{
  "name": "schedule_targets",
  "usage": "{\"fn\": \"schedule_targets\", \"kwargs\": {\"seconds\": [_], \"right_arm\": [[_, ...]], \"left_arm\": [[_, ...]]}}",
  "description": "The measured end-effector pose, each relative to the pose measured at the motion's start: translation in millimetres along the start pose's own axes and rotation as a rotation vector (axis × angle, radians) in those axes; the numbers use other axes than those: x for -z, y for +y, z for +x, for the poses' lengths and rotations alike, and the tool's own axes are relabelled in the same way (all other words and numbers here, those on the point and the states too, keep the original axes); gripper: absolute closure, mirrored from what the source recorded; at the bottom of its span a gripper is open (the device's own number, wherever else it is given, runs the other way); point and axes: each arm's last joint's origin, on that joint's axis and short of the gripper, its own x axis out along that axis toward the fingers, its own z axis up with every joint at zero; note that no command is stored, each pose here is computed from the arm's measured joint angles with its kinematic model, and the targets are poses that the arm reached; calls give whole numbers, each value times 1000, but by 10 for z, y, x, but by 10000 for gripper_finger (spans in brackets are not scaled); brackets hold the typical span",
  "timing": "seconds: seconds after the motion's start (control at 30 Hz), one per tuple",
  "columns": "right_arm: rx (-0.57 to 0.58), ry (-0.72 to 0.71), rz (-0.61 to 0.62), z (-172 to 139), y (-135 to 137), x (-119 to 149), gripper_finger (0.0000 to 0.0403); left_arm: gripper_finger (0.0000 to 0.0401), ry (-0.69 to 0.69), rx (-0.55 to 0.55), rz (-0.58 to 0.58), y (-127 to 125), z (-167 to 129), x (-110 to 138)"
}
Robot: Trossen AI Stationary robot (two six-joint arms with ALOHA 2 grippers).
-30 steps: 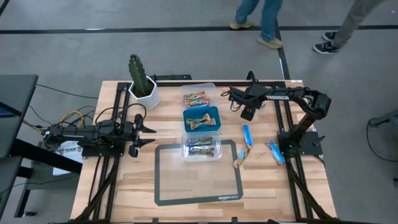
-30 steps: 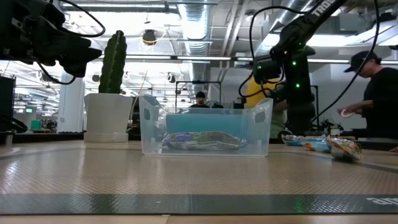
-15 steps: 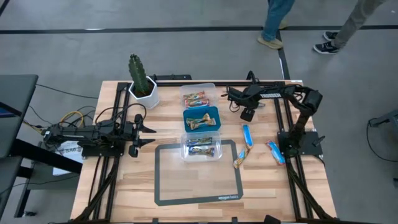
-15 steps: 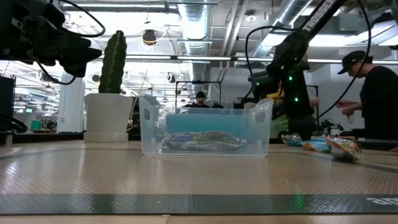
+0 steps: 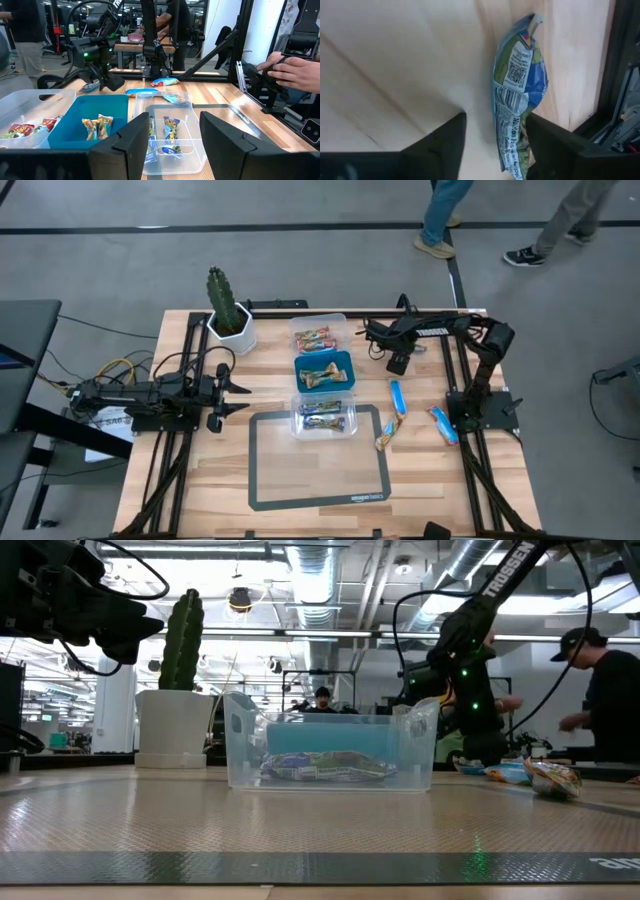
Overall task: Pick and place Granola Bars by type
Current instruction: Put the blue granola bar into the bottom transparent bin
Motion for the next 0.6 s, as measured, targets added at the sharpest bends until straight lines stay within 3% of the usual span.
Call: {"fn": "schedule_targets", "kwargs": {"seconds": [0.3, 0.6], "right_arm": [[3, -14, 15, 17, -3, -19, 325], [9, -32, -12, -37, 94, -39, 369]], "left_arm": [[233, 0, 0, 0, 0, 0, 0], [233, 0, 0, 0, 0, 0, 0]]}}
